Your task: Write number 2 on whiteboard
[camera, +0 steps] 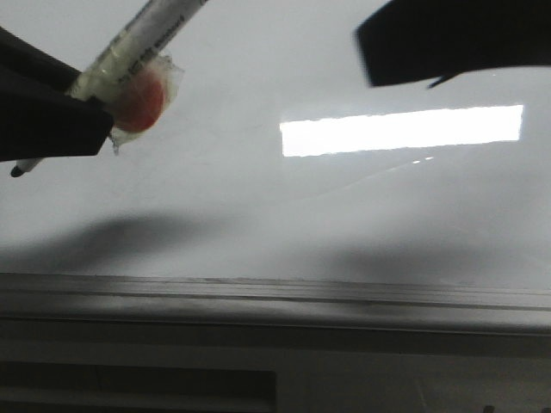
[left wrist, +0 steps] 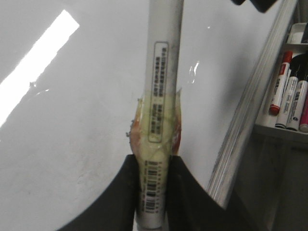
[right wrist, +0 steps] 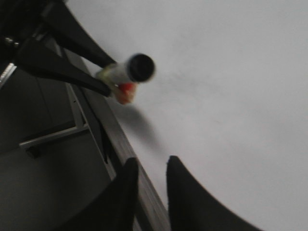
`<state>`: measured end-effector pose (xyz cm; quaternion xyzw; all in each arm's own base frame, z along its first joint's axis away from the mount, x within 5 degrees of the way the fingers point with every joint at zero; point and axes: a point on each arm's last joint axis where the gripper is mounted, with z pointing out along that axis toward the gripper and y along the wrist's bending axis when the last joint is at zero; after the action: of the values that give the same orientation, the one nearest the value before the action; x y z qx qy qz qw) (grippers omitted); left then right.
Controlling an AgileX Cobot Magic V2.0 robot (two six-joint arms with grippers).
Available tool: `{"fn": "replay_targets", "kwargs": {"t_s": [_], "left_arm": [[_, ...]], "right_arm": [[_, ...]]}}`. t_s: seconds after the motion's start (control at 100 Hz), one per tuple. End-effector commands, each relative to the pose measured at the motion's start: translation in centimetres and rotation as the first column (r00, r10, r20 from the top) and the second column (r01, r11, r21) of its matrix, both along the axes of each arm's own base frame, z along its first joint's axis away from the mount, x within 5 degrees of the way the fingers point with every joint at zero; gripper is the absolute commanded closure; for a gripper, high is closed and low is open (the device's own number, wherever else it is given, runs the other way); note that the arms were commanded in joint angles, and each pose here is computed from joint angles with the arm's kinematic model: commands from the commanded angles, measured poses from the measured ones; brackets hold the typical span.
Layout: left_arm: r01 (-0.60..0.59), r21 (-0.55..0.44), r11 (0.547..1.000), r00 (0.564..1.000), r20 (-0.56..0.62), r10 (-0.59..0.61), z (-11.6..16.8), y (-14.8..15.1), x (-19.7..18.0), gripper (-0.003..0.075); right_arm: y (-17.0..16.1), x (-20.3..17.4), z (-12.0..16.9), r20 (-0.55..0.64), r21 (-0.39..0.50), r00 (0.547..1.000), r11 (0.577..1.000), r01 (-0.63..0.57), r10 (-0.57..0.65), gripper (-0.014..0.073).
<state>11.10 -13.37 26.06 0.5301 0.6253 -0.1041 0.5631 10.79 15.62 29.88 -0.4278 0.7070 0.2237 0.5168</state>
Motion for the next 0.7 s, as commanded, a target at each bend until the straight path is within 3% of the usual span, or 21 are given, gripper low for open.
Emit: {"fn": "replay_targets", "kwargs": {"t_s": [0.0,0.08,0.33,0.58,0.69], "left_arm": [[0.075,-0.045,0.996,0.993,0.095,-0.071,1.4,-0.7,-0.2,0.0739],[0.11,-0.01,0.994,0.983,0.147,-0.108,1.5,-0.8,-0.3,0.0739],[0.112,-0.007,0.994,0.983,0.15,-0.109,1.5,-0.8,-0.3,0.0739],[0.112,-0.007,0.994,0.983,0.15,-0.109,1.5,-0.8,-0.3,0.0739],[0.112,-0.007,0.994,0.983,0.15,-0.109,1.5,-0.8,-0.3,0.0739]], "right_arm": [[1.9,0.3,2.1,0.087,0.07,0.995,0.996,-0.061,0.055,0.0286],[2.8,0.7,2.7,0.087,0.081,0.994,0.994,-0.068,0.061,0.0195],[4.0,1.0,3.5,0.106,0.17,0.992,0.982,-0.085,0.068,0.0235],[4.7,0.9,3.1,0.098,0.17,0.991,0.98,-0.105,0.089,0.0368],[4.9,1.0,2.8,0.09,0.158,0.992,0.982,-0.103,0.09,0.0532]]}}
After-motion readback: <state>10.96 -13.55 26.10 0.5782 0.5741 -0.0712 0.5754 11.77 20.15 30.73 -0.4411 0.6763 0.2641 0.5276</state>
